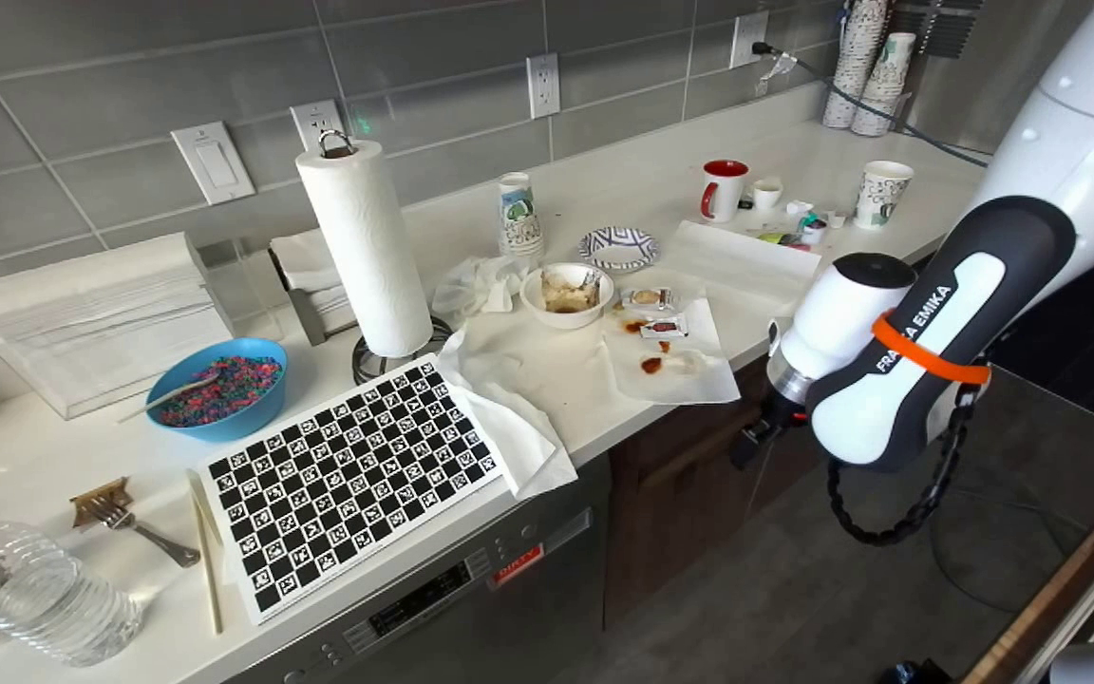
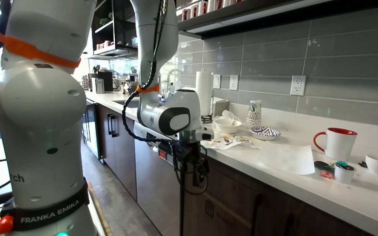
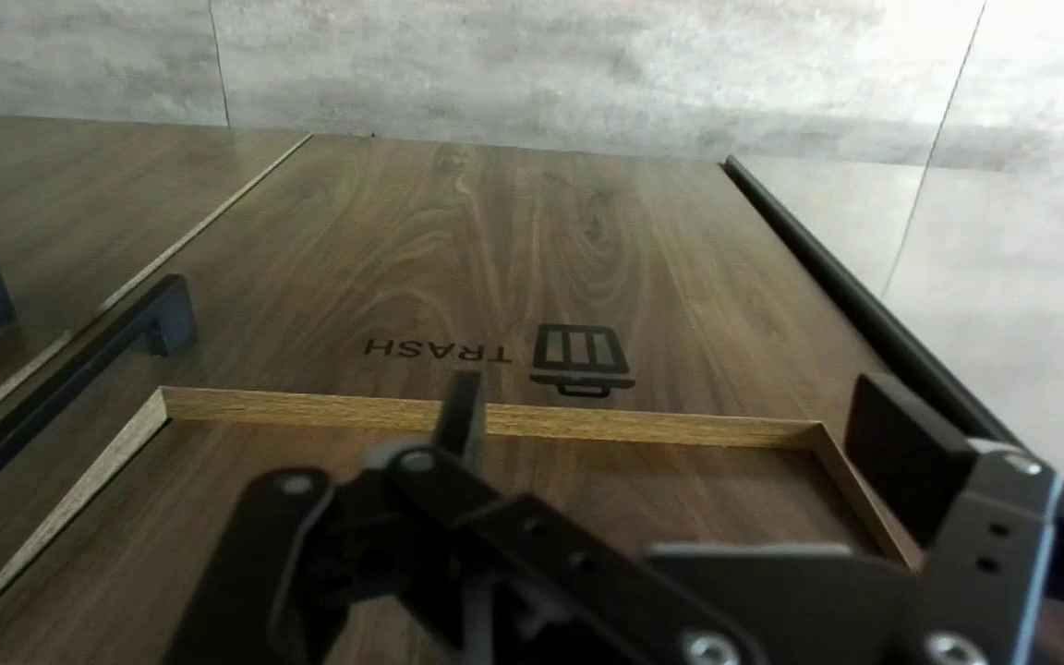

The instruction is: Put the tomato sachet inside the bin

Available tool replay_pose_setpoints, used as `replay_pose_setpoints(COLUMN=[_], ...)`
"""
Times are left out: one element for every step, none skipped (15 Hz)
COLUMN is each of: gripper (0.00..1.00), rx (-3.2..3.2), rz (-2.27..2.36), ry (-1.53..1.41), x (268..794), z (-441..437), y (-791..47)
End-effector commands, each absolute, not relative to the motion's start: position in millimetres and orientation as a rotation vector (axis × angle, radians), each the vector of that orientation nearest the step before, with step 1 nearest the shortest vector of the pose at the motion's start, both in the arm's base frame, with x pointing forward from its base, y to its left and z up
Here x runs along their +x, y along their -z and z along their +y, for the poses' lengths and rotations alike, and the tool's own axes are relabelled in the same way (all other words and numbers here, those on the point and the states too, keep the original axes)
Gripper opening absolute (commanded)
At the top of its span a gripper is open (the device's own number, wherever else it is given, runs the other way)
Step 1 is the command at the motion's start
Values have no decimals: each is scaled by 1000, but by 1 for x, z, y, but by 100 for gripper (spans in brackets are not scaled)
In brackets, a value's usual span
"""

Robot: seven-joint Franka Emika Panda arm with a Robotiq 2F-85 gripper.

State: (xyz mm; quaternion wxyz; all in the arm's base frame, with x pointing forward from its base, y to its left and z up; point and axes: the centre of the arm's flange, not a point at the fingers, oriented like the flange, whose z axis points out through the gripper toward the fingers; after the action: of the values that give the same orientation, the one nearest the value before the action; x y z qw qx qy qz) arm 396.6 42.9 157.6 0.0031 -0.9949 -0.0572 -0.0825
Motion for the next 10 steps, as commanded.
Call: replay_pose_setpoints(gripper=[100,100,100,100,100,100,100,100,100,100], rx=[-3142,-3154,-3163,-3178,-3190,-3201,-3208,-3212,-3215,-3200], rz=[-108,-95,-89,-76,-74,-62,-54,-45,-39,-66], ry=[205,198,195,194,193,202,221,256,284,256], x=[381,382,381,381,382,383,381,378,378,403], z=[55,56,57,58,60,60,61,63,63,61], y=[-213,-223,-233,-242,-253,-263,-274,-284,-294,-269])
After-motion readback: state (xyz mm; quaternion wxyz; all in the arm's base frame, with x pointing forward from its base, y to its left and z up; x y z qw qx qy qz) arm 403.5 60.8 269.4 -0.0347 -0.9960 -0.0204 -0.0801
